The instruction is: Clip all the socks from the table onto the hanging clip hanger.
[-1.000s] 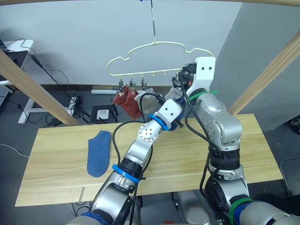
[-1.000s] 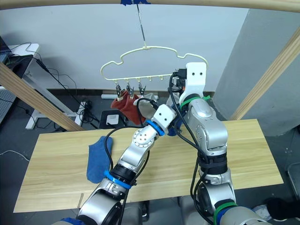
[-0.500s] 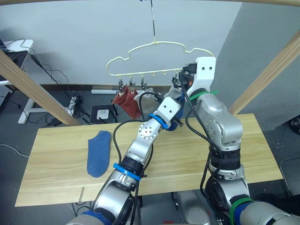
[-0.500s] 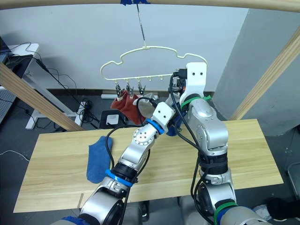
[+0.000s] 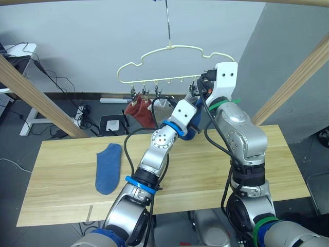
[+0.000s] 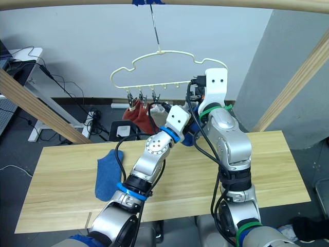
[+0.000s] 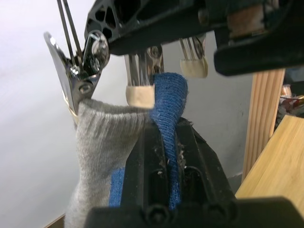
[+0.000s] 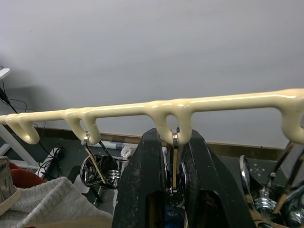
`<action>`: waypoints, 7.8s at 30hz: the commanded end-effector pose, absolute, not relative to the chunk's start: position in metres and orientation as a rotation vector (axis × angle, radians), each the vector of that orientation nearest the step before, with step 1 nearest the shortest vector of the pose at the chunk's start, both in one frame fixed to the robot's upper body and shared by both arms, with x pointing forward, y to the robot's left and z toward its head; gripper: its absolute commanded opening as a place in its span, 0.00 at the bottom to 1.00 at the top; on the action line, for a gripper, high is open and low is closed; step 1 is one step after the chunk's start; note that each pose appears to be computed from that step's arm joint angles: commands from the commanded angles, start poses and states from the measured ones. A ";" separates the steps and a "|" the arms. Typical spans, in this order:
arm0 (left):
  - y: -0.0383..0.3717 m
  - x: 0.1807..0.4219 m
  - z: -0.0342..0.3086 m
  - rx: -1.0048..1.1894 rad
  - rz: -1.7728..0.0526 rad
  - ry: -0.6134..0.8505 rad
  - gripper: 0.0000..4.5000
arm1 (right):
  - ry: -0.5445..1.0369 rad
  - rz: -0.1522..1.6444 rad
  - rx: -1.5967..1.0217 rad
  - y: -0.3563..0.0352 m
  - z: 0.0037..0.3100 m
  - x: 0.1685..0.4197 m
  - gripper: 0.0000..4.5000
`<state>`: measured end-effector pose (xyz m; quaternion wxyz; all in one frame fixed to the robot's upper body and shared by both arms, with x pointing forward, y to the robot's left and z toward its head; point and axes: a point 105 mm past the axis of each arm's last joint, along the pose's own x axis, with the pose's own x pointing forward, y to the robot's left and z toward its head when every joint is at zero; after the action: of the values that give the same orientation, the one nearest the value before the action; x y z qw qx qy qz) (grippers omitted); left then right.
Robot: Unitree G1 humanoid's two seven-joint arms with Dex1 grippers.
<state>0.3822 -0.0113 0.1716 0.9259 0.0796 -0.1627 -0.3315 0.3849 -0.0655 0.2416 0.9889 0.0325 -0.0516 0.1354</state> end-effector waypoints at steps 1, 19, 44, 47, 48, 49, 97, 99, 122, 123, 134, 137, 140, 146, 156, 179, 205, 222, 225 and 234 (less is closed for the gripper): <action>-0.015 0.381 0.188 0.134 -0.679 -0.383 0.00 | -0.173 0.286 0.063 -0.064 0.260 0.377 0.03; -0.018 0.379 0.182 0.123 -0.704 -0.349 0.30 | -0.160 0.343 0.133 -0.059 0.258 0.368 0.50; 0.010 0.328 0.190 0.111 -0.981 -0.344 0.54 | -0.291 0.458 -0.022 -0.097 0.267 0.296 0.50; 0.025 0.323 0.195 0.128 -0.987 -0.343 0.54 | -0.308 0.433 -0.022 -0.104 0.268 0.295 0.50; 0.030 0.321 0.197 0.133 -0.989 -0.341 0.54 | -0.305 0.419 -0.035 -0.106 0.266 0.296 0.50; 0.034 0.319 0.199 0.135 -0.998 -0.334 0.54 | -0.302 0.406 -0.043 -0.109 0.264 0.297 0.50; 0.057 0.312 0.243 0.230 -1.065 -0.358 0.54 | -0.162 0.119 0.040 -0.120 0.239 0.372 0.50; 0.057 0.312 0.243 0.231 -1.066 -0.358 0.54 | -0.158 0.126 0.058 -0.118 0.240 0.373 0.50; 0.055 0.313 0.241 0.232 -1.075 -0.356 0.54 | -0.177 0.126 0.073 -0.105 0.247 0.357 0.50; 0.055 0.314 0.241 0.232 -1.075 -0.356 0.54 | -0.174 0.126 0.074 -0.104 0.246 0.356 0.50; 0.055 0.316 0.240 0.235 -1.075 -0.355 0.54 | -0.143 0.130 0.102 -0.099 0.240 0.361 0.50; 0.056 0.316 0.240 0.237 -1.075 -0.355 0.54 | -0.146 0.137 0.100 -0.098 0.240 0.365 0.50; 0.056 0.315 0.239 0.240 -1.076 -0.355 0.54 | -0.151 0.149 0.094 -0.097 0.241 0.367 0.50; 0.056 0.315 0.239 0.246 -1.076 -0.354 0.54 | -0.151 0.194 0.084 -0.090 0.241 0.372 0.50; 0.057 0.314 0.238 0.251 -1.075 -0.351 0.54 | -0.166 0.241 0.089 -0.078 0.245 0.381 0.50; 0.056 0.312 0.235 0.252 -1.077 -0.342 0.54 | -0.175 0.123 0.097 -0.091 0.239 0.369 0.50; 0.058 0.312 0.234 0.259 -1.069 -0.335 0.55 | -0.171 0.203 0.100 -0.078 0.238 0.380 0.39; 0.058 0.311 0.233 0.258 -1.064 -0.328 0.55 | -0.206 0.214 0.047 -0.078 0.243 0.389 0.39; 0.058 0.311 0.233 0.257 -1.065 -0.328 0.55 | -0.211 0.211 0.047 -0.079 0.245 0.388 0.39; 0.057 0.311 0.231 0.255 -1.065 -0.325 0.55 | -0.214 0.212 0.050 -0.078 0.246 0.388 0.39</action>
<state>0.3194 0.0604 0.2231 0.8493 0.1107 -0.1335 -0.4985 0.3925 -0.0800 0.2249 0.9922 0.0242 -0.0672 0.1026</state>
